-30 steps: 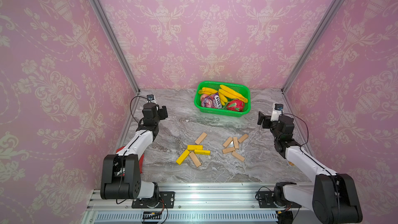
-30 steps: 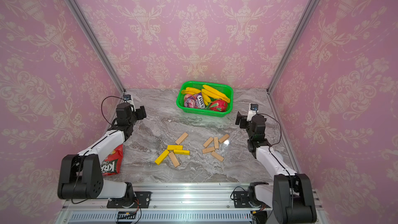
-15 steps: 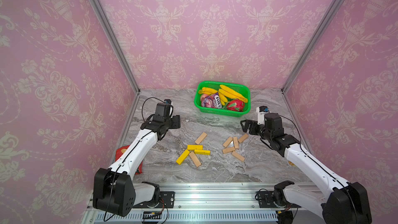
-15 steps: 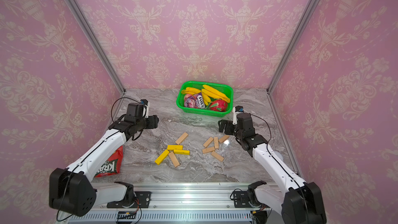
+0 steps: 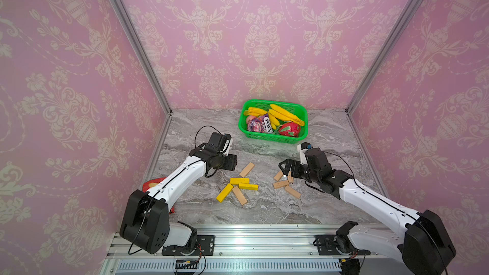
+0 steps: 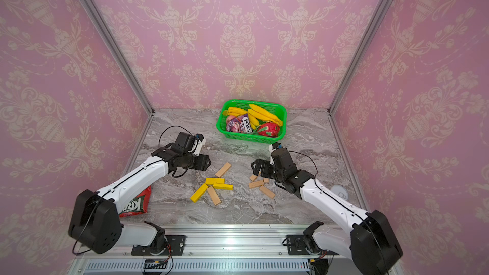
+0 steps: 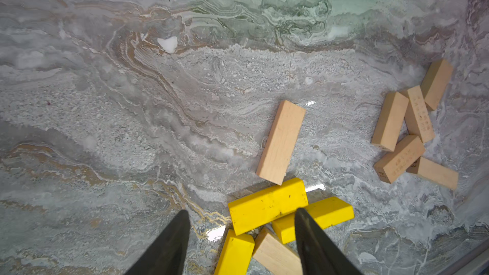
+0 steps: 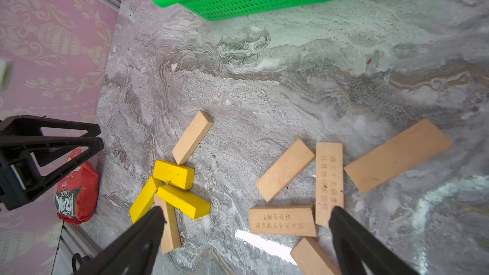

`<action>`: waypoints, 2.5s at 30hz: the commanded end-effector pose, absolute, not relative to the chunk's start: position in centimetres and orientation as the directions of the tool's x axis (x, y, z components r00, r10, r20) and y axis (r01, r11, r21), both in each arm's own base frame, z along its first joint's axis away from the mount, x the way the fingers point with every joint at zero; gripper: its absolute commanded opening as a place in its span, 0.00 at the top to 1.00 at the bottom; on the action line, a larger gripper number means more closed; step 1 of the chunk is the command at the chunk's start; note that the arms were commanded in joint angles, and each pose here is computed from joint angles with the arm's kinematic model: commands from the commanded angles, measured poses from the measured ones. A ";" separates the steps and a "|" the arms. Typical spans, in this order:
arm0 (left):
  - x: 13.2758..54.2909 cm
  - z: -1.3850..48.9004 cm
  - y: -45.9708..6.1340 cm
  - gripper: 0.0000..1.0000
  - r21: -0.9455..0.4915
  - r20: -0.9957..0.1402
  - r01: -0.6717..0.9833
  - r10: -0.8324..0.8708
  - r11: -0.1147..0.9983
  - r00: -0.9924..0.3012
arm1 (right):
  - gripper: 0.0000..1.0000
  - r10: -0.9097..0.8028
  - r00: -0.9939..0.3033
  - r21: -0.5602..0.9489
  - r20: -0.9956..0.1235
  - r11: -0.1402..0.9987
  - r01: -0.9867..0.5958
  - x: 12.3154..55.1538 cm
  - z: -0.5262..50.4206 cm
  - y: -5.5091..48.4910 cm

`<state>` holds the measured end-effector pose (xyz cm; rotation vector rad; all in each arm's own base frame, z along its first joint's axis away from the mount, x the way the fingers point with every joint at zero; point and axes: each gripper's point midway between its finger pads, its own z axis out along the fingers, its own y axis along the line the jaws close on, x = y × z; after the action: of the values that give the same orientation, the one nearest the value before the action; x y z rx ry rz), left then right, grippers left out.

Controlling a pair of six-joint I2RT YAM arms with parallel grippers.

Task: Assemble the letter k with building blocks
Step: Pick up the building block from the center of the board.

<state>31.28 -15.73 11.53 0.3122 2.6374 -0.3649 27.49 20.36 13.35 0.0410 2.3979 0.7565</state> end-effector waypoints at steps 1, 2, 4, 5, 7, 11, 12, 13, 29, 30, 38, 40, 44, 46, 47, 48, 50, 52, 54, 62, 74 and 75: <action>30.8 10.2 -17.0 0.35 -0.181 -0.439 0.329 0.223 0.927 -0.870 | 0.00 0.231 -0.814 0.541 -0.533 0.833 -0.118 26.7 13.0 20.0; 30.9 9.8 -17.4 0.37 -0.172 -0.434 0.334 0.232 0.927 -0.870 | 0.00 0.229 -0.815 0.537 -0.532 0.836 -0.116 26.6 12.8 19.8; 31.0 9.1 -18.1 0.39 -0.152 -0.422 0.346 0.256 0.926 -0.870 | 0.00 0.232 -0.813 0.532 -0.534 0.839 -0.111 26.4 12.7 19.5; 31.0 8.8 -18.5 0.39 -0.142 -0.415 0.356 0.271 0.923 -0.868 | 0.00 0.232 -0.811 0.532 -0.537 0.839 -0.112 26.3 12.8 19.4; 31.1 8.5 -19.3 0.40 -0.127 -0.413 0.373 0.293 0.919 -0.862 | 0.00 0.232 -0.810 0.542 -0.539 0.831 -0.123 26.1 13.0 19.5; 31.5 7.8 -20.4 0.41 -0.101 -0.399 0.383 0.315 0.918 -0.861 | 0.00 0.194 -0.829 0.585 -0.524 0.789 -0.185 25.4 13.6 21.0; 31.6 7.6 -20.5 0.41 -0.095 -0.397 0.383 0.318 0.919 -0.861 | 0.00 0.184 -0.835 0.591 -0.519 0.783 -0.194 25.3 13.7 21.2; 31.7 7.5 -20.7 0.41 -0.089 -0.395 0.385 0.322 0.919 -0.860 | 0.00 0.172 -0.841 0.596 -0.513 0.776 -0.205 25.1 13.6 21.5; 32.6 5.5 -22.8 0.44 -0.119 -0.363 0.389 0.325 0.913 -0.873 | 0.00 0.136 -0.870 0.687 -0.474 0.675 -0.269 23.7 13.8 25.5; 32.6 5.3 -23.0 0.44 -0.119 -0.358 0.391 0.328 0.912 -0.874 | 0.00 0.133 -0.872 0.690 -0.471 0.672 -0.271 23.5 13.7 25.7; 32.8 4.4 -23.3 0.46 -0.084 -0.332 0.397 0.350 0.914 -0.876 | 0.00 0.106 -0.879 0.681 -0.464 0.677 -0.278 23.3 13.1 26.4; 33.0 4.2 -23.2 0.45 -0.070 -0.332 0.394 0.352 0.916 -0.875 | 0.00 0.101 -0.877 0.680 -0.471 0.675 -0.287 23.3 13.4 26.4; 33.1 3.9 -23.1 0.45 -0.051 -0.325 0.398 0.362 0.916 -0.874 | 0.00 0.091 -0.873 0.671 -0.480 0.679 -0.299 23.2 13.6 26.3; 33.1 3.6 -23.0 0.45 -0.046 -0.318 0.399 0.365 0.916 -0.875 | 0.00 0.086 -0.874 0.669 -0.479 0.680 -0.299 23.2 13.6 26.4; 33.1 3.5 -23.0 0.45 -0.044 -0.315 0.400 0.367 0.916 -0.875 | 0.00 0.084 -0.875 0.669 -0.478 0.681 -0.300 23.2 13.5 26.4; 33.1 3.3 -23.0 0.45 -0.040 -0.310 0.400 0.369 0.916 -0.876 | 0.00 0.085 -0.875 0.669 -0.477 0.681 -0.299 23.2 13.5 26.4; 33.1 3.0 -23.0 0.45 -0.041 -0.302 0.405 0.375 0.914 -0.877 | 0.00 0.084 -0.875 0.670 -0.476 0.679 -0.300 23.1 13.5 26.5; 33.1 2.8 -23.0 0.45 -0.039 -0.297 0.407 0.379 0.913 -0.877 | 0.00 0.083 -0.877 0.668 -0.474 0.683 -0.296 23.2 13.3 26.4; 33.2 2.8 -22.8 0.45 -0.022 -0.291 0.411 0.388 0.911 -0.875 | 0.00 0.082 -0.876 0.668 -0.475 0.681 -0.299 23.1 13.4 26.4; 33.2 2.4 -22.8 0.53 -0.015 -0.275 0.416 0.396 0.909 -0.876 | 0.00 0.070 -0.877 0.661 -0.476 0.686 -0.304 23.1 13.4 26.5; 32.9 1.8 -22.1 0.57 0.011 -0.252 0.414 0.403 0.910 -0.880 | 0.00 0.061 -0.878 0.659 -0.474 0.686 -0.308 23.1 13.3 26.5; 32.9 1.8 -22.1 0.59 0.012 -0.250 0.414 0.403 0.910 -0.880 | 0.00 0.061 -0.878 0.659 -0.475 0.686 -0.309 23.1 13.3 26.5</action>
<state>33.11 -22.49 2.15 0.5796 2.8147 -0.1240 23.20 26.04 12.94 -0.1478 2.4311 1.0689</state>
